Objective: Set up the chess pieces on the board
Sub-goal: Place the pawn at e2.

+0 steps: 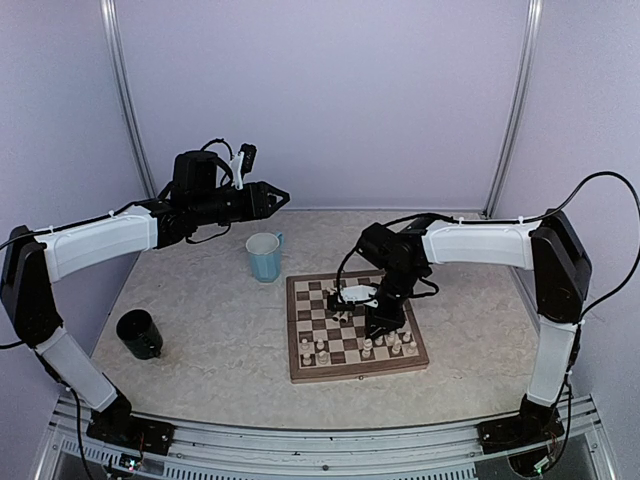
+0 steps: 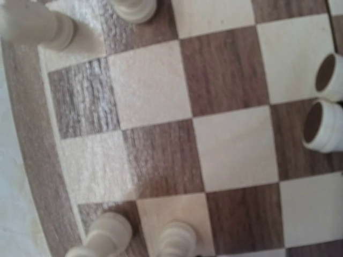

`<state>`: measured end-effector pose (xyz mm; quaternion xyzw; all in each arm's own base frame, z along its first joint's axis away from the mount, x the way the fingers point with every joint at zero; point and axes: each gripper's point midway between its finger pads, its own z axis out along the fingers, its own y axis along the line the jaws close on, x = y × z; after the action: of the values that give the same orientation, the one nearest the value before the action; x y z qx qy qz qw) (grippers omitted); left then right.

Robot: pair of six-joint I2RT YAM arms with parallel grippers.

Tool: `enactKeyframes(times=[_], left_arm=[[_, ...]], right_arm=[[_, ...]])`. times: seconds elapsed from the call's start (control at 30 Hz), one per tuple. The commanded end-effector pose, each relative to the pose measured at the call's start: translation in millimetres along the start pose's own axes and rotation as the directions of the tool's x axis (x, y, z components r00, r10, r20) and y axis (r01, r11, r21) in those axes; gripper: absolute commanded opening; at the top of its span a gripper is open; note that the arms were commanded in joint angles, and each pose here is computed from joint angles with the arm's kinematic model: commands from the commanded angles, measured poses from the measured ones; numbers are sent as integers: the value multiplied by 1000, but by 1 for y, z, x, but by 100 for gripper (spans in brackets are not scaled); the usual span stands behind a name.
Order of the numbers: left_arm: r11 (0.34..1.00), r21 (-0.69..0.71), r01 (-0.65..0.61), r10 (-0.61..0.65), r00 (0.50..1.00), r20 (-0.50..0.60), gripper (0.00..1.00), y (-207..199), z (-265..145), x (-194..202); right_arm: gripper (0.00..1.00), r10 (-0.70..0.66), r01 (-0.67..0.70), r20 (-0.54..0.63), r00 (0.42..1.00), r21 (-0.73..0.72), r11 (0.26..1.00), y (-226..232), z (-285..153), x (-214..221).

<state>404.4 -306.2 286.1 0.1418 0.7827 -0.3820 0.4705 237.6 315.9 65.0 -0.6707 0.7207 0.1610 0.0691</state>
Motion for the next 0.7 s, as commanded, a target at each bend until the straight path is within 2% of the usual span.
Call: enactKeyframes(times=[0.0,0.3,0.57,0.67], left_arm=[[999,20,-27,27,999,23,48,-8,-5,-8],[999,19,-30,29,999,21,48,-8,-5,-7],[999,7,-43,42,999,6,48,-7,-4,-6],[988,-117,-103,96,993,-61,48,-2,0,1]], right_arm=[[19,-1,2,4,1000,-24,1000,4,2,-5],[22,-6,6,3,1000,-25,1000,5,-1,-6],[29,-30,29,22,999,45,999,-3,-31,-4],[30,-9,5,58,998,58,998,-12,-48,-3]])
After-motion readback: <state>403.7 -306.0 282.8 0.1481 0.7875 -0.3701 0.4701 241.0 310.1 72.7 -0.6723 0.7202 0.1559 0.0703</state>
